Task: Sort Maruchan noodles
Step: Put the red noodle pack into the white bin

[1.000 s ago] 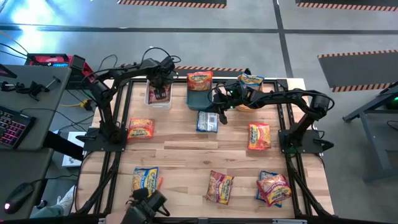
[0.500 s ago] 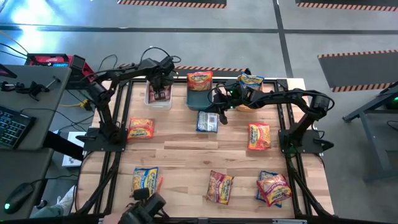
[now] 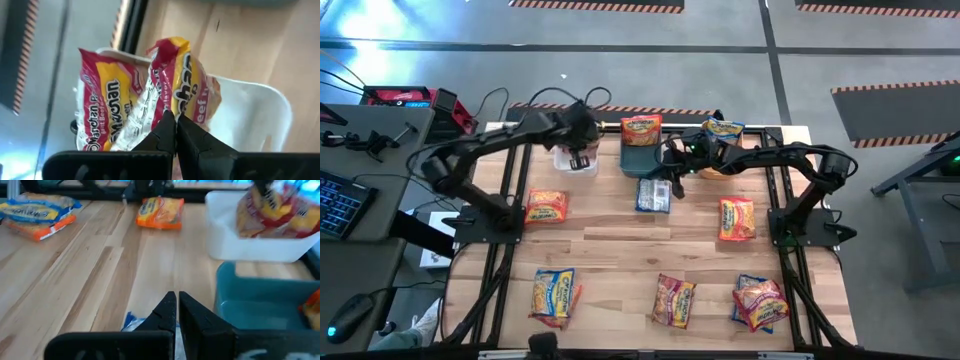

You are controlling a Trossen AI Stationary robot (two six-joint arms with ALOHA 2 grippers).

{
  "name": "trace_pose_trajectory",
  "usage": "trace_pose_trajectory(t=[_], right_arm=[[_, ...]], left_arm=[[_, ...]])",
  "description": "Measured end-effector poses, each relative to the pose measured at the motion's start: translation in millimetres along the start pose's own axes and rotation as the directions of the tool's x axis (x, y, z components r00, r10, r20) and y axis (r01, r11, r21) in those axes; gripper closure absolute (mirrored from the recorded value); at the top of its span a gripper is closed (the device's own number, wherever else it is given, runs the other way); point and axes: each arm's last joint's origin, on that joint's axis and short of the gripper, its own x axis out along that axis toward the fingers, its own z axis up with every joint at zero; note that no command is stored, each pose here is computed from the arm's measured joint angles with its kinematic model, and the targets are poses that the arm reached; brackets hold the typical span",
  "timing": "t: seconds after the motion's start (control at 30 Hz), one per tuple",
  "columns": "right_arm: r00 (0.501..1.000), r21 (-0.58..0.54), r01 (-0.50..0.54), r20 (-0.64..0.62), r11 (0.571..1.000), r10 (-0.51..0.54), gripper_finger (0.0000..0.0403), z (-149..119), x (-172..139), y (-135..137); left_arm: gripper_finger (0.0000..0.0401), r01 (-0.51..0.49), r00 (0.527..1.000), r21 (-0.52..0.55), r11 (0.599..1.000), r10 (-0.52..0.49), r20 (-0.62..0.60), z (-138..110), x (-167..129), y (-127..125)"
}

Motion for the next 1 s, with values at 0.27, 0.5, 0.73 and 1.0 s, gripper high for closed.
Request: trace_pose_trajectory(t=[0.27,0.5,0.73,1.0], right_arm=[[0.977,0.098,0.049,0.203,0.994,-0.069,0.0380,6.7,24.7,-6.9],[0.979,0.243,0.037,0.185,0.969,-0.083,0.0250,30.1,44.3,-22.2],[0.983,0.271,0.060,0.154,0.961,-0.105,0.0130,53.4,56.6,-36.7],[0.969,0.261,-0.044,0.246,0.964,-0.022,0.0121,67.0,60.1,-44.7]], left_arm=[[0.0401,-0.218,0.963,-0.038,0.975,0.222,0.156,-9.2,-33.7,-36.5],[0.0401,-0.252,0.910,-0.097,0.963,0.270,0.313,-6.5,-71.1,-50.0],[0.0401,-0.225,0.863,-0.088,0.970,0.241,0.444,-2.9,-94.5,-67.4],[0.0401,-0.204,0.837,-0.061,0.977,0.207,0.506,1.2,-103.6,-80.7]])
